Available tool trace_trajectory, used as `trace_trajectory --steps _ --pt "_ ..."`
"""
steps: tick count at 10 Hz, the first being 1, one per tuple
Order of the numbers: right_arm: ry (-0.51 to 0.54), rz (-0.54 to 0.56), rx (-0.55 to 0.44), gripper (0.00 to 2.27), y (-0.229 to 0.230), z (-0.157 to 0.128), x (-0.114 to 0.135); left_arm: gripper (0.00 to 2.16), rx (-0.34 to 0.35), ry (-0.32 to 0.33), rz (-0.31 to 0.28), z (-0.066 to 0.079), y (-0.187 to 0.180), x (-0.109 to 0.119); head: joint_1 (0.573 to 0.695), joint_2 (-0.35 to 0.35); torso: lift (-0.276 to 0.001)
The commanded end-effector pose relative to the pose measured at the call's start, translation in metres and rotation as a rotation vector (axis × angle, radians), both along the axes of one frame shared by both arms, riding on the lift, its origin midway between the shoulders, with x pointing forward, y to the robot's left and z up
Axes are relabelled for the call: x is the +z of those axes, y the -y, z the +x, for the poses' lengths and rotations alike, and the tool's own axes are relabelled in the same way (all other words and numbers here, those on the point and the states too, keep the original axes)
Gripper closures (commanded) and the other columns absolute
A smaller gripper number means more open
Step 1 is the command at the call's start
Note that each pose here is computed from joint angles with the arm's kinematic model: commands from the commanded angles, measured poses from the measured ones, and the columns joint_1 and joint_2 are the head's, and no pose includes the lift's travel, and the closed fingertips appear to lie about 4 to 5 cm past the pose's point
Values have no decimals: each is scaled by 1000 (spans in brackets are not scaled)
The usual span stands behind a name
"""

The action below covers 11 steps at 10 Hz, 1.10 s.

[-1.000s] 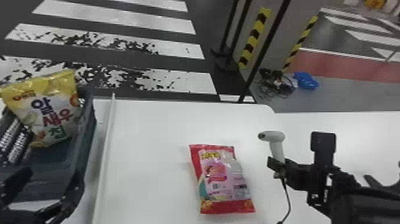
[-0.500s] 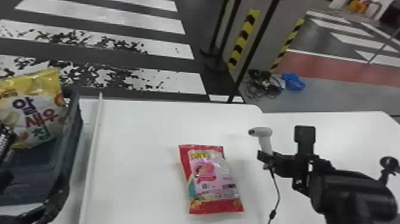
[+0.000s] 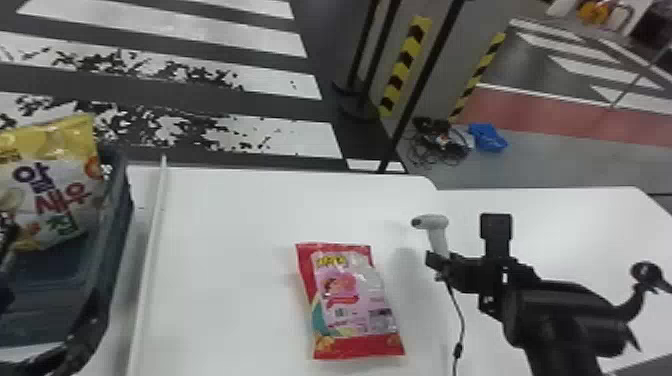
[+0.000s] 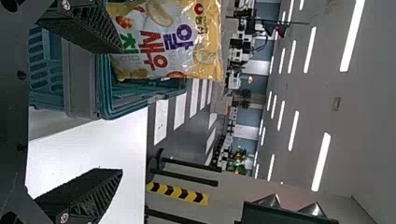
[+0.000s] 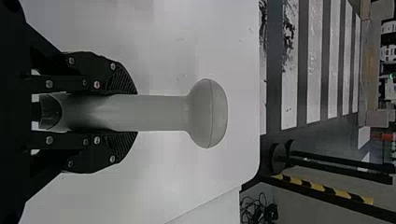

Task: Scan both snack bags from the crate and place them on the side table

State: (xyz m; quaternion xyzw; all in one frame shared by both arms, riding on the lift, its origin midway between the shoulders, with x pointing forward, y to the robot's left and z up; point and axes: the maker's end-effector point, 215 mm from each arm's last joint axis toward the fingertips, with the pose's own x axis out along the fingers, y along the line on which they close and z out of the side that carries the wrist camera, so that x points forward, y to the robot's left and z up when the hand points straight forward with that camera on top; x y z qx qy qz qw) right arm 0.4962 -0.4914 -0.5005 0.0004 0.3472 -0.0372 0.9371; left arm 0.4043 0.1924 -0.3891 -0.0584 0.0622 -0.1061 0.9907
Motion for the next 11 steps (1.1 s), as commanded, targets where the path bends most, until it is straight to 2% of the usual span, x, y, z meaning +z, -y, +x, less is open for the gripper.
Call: trace_trajectory --steps 1,4,5,6,8,10,11 --pt "-11 -11 12 2260 0 0 -15 83 -1 -2 1 0 0 0 695 -350 -95" --pt "-23 -28 15 2260 2 -2 -28 83 -1 -2 1 0 0 0 695 -350 -95" --pt "-28 -28 11 1986 3 -4 -31 83 -1 0 -1 1 0 1 695 -350 -95" --pt "-30 -26 9 1501 4 -6 -34 83 -2 -2 -2 0 0 0 695 -350 -95" --pt "-34 -29 3 1129 5 -10 -38 83 -1 -2 -2 -1 -1 0 695 -350 -95" --pt "-43 -31 -7 383 8 -14 -42 83 0 -3 -4 -4 -1 0 695 -350 -95" --pt "-45 -32 -11 279 9 -16 -43 83 0 0 -5 -4 -2 1 695 -350 -95"
